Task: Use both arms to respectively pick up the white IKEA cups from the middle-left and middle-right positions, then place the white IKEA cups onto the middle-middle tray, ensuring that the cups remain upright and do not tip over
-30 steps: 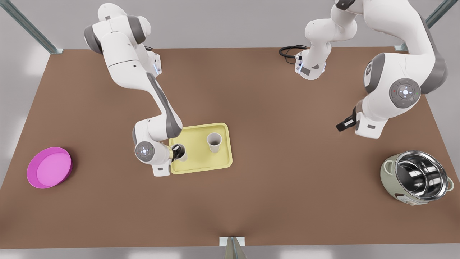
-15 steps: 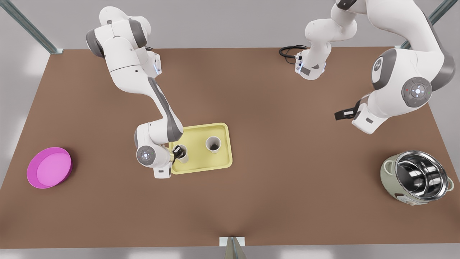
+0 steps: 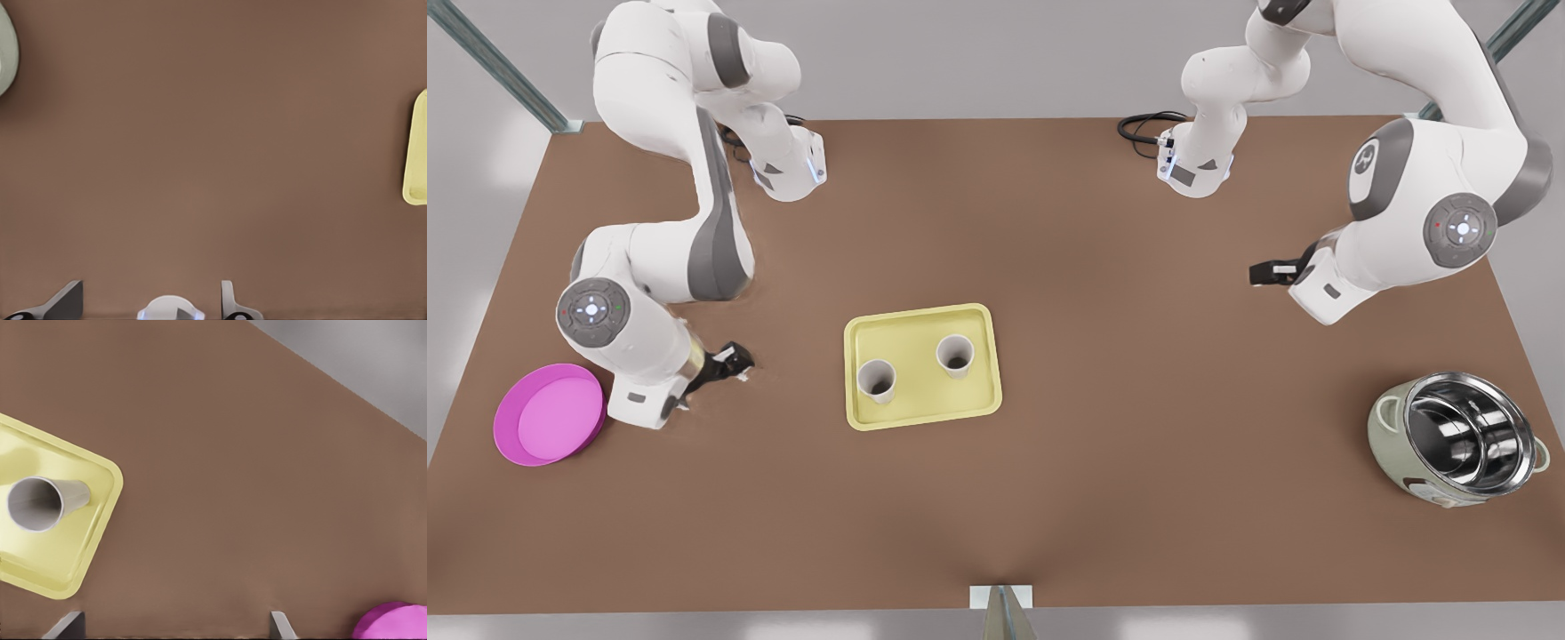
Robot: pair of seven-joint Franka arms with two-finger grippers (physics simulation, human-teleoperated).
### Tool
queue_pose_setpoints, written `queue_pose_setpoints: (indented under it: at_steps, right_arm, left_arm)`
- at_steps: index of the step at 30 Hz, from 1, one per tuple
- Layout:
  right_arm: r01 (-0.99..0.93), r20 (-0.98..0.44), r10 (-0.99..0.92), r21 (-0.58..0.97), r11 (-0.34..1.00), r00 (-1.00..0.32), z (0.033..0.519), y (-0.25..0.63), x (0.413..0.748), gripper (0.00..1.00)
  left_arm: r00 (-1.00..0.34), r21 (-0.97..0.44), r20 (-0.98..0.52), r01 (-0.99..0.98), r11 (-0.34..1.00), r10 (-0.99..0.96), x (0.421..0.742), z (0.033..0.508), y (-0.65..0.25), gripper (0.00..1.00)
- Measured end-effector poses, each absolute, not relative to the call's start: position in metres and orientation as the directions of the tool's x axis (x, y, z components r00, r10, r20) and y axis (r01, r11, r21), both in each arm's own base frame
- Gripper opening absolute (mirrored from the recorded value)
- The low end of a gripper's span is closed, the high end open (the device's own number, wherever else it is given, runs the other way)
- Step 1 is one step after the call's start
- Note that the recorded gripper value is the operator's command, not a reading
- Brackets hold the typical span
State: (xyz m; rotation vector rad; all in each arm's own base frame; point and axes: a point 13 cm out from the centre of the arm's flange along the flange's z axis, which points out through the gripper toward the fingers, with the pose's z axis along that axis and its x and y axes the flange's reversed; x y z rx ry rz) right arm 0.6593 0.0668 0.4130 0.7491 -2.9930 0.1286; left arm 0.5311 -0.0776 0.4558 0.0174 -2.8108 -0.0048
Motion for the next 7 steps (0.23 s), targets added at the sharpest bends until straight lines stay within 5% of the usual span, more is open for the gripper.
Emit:
queue_pose_setpoints:
  at_steps: [3, 7]
  right_arm:
    - [-0.338, 0.091, -0.334, -0.037, 0.940, -0.938, 0.471, -0.004, 0.578, 1.00]
    - [-0.253, 0.121, -0.248, -0.030, 0.967, -0.961, 0.485, -0.018, 0.544, 1.00]
  left_arm:
    - [-0.944, -0.001, 0.330, -0.003, 1.000, -0.002, 0.530, 0.457, -0.074, 1.00]
    - [-0.940, -0.006, 0.341, 0.015, 1.000, 0.016, 0.528, 0.456, -0.074, 1.00]
